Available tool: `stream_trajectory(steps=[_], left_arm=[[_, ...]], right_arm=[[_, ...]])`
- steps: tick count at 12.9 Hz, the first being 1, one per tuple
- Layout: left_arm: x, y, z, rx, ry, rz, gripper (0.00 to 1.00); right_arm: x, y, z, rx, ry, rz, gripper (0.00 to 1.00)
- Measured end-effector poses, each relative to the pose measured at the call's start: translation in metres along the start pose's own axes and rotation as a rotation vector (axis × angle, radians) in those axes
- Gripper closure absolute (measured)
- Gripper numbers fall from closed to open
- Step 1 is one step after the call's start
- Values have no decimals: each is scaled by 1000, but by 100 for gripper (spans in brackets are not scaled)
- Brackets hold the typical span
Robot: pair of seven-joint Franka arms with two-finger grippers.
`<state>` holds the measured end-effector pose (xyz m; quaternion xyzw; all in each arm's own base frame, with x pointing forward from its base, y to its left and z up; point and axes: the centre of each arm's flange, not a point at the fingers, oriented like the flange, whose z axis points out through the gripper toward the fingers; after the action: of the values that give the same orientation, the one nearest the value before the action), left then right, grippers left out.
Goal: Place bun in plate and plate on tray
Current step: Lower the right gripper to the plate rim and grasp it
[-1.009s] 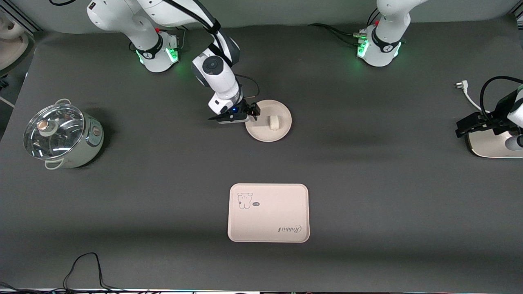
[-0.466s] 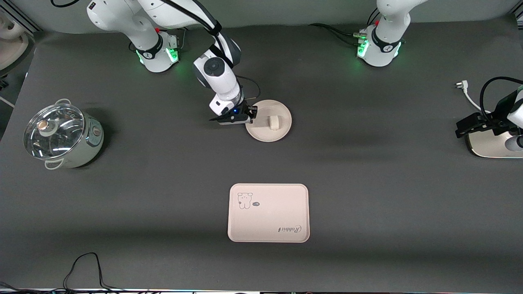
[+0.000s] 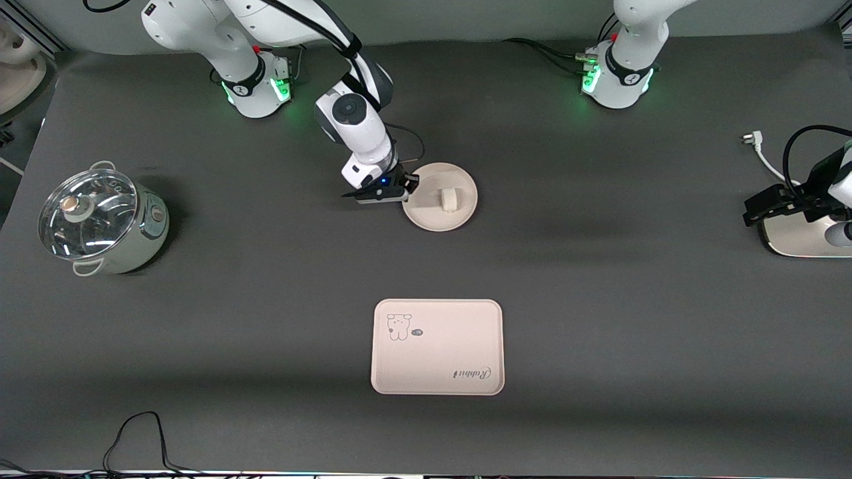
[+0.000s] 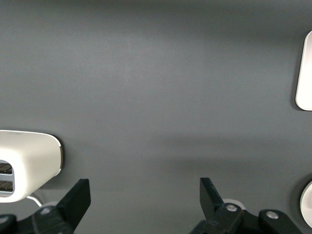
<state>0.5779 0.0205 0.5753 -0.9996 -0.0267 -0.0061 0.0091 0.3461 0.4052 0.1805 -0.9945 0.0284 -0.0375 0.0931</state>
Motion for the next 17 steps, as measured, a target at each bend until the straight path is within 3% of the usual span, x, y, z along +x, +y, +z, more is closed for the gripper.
stream_trajectory(steps=[1,8,14,17], left_arm=[[0,0,0,0,0,0,0],[0,-1,1,-1,-1,0,0],[1,-1,1,-1,0,1,0],[1,-1,1,-1,0,2,0]], right_arm=[[1,-2,-1,4,3,-1,96],[13,-10,-20,34,28,7,96],[34,-31,-124,116,73,-7,96],[43,-25,-158,176,40,-13,96]])
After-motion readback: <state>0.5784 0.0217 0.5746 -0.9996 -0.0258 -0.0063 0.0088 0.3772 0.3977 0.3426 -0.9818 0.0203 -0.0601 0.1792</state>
